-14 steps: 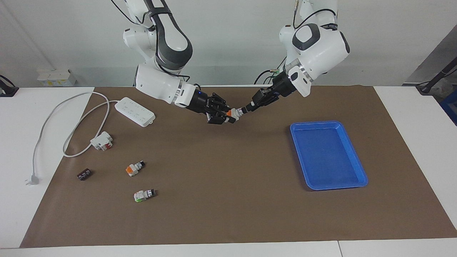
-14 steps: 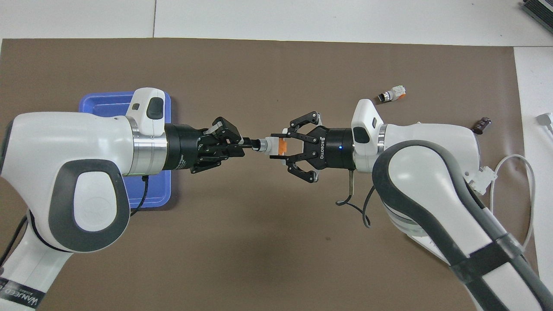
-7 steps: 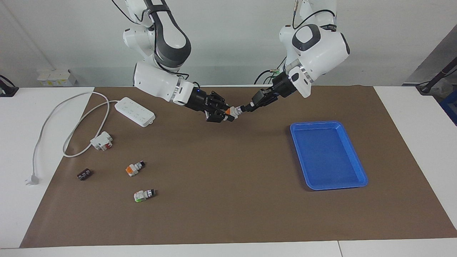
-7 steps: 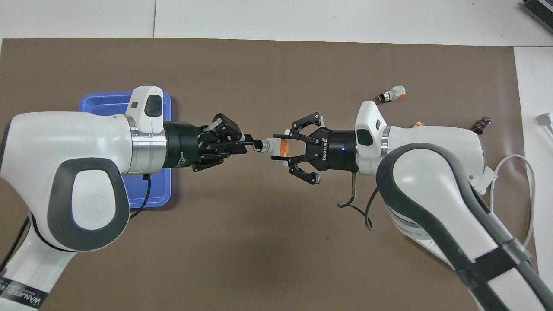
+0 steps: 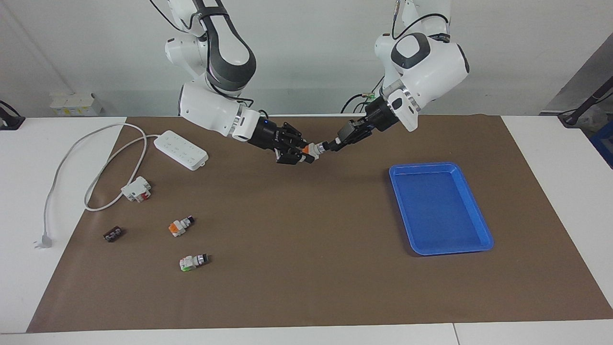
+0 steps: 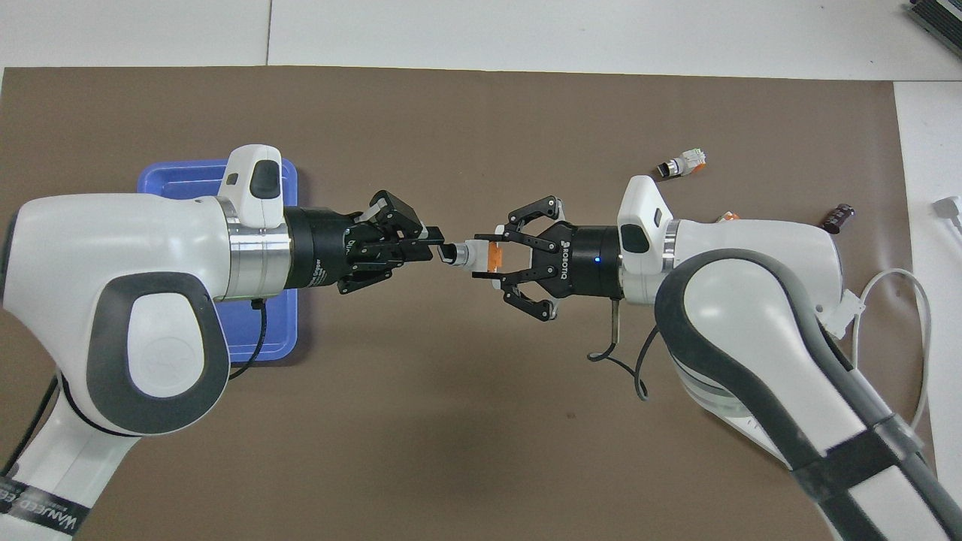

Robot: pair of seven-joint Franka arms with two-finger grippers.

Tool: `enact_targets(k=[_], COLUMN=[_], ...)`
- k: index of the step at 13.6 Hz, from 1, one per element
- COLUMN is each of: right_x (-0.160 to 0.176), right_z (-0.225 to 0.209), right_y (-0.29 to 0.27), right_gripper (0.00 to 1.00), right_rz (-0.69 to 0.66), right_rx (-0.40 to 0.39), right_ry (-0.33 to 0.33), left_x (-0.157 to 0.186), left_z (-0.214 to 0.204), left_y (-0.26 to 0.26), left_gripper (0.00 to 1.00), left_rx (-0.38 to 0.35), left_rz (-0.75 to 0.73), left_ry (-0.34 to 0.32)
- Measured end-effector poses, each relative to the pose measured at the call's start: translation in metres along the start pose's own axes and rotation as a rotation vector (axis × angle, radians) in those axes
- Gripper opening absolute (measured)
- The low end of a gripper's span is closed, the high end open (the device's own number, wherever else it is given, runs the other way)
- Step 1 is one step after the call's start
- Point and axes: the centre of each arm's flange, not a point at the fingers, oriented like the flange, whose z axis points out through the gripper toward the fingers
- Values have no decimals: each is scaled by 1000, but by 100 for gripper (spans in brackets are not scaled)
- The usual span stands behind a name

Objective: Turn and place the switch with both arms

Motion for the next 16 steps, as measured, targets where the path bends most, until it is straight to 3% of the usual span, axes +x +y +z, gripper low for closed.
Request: enact_targets(k=[8, 13, 16], right_x=[-1, -2, -3], right_z=[-1, -2, -2], right_y=[0, 0, 0], right_gripper=[41, 41, 41], right_rz=[2, 4, 5], right_rx=[-2, -3, -3], right_ry=[-1, -2, -2], left_x=[-8, -6, -6], left_z=[8, 11, 11], left_y=[3, 2, 2], left_gripper=[24, 11, 10], left_rx=[3, 6, 7], left_rz=[13, 9, 9], left_ry=[-6, -7, -7])
